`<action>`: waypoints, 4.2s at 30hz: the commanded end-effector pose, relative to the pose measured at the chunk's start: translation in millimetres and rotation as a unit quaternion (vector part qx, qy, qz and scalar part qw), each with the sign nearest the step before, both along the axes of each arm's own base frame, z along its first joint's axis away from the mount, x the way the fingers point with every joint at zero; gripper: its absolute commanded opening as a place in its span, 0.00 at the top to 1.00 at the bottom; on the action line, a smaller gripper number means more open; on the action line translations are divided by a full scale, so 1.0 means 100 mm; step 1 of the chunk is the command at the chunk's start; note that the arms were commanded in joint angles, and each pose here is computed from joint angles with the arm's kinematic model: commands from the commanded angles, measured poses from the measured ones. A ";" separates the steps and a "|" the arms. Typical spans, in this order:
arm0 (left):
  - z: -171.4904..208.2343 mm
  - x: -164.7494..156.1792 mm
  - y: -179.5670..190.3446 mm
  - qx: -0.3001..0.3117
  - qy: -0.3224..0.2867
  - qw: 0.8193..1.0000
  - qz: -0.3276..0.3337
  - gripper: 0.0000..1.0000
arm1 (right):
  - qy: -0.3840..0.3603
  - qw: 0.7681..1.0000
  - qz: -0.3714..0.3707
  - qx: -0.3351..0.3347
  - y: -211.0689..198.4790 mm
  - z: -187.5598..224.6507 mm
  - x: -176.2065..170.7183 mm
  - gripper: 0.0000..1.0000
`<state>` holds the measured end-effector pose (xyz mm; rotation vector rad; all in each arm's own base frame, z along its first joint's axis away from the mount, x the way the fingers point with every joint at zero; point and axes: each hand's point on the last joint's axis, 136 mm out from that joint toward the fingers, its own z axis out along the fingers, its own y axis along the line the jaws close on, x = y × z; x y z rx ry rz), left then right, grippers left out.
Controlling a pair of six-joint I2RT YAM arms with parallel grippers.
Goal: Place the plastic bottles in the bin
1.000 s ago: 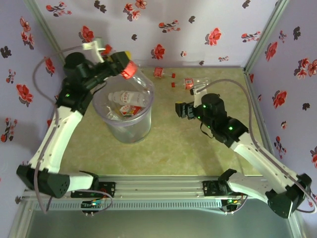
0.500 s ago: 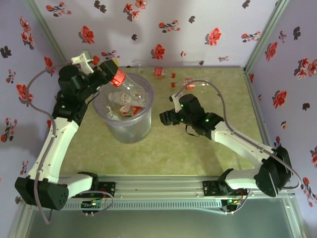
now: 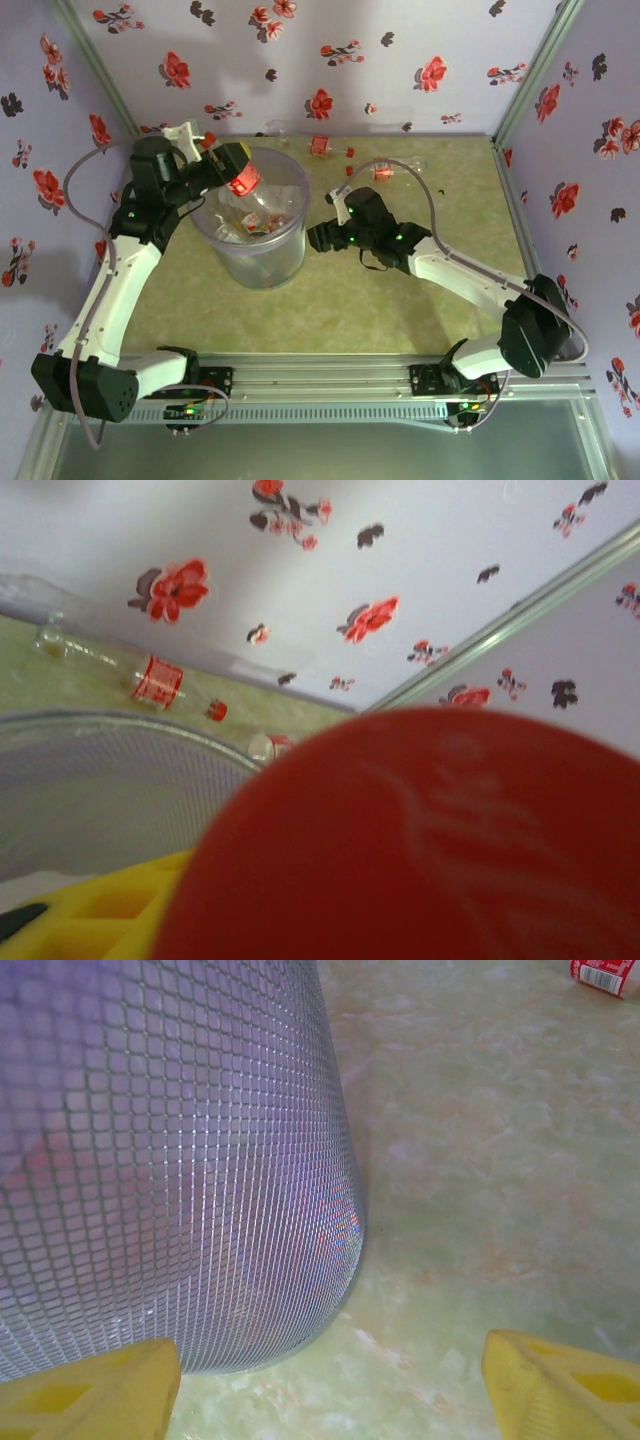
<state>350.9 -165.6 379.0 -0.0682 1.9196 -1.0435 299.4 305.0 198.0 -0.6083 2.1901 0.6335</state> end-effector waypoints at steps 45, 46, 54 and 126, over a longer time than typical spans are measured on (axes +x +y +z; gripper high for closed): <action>-2.05 -0.72 -0.67 0.168 0.174 0.956 -0.166 1.00 | -0.017 0.999 -0.023 0.034 0.26 0.12 0.30 0.21; -2.06 -0.73 -0.68 0.169 0.173 0.956 -0.168 1.00 | -0.017 0.999 -0.023 0.034 0.26 0.11 0.30 0.21; -1.92 -0.77 -0.71 0.183 0.150 0.955 -0.180 0.70 | -0.017 0.999 -0.023 0.031 0.26 0.11 0.31 0.21; -0.89 -0.44 -0.61 0.162 0.036 0.982 -0.090 0.68 | -0.039 0.999 -0.015 0.010 0.18 0.25 0.28 0.18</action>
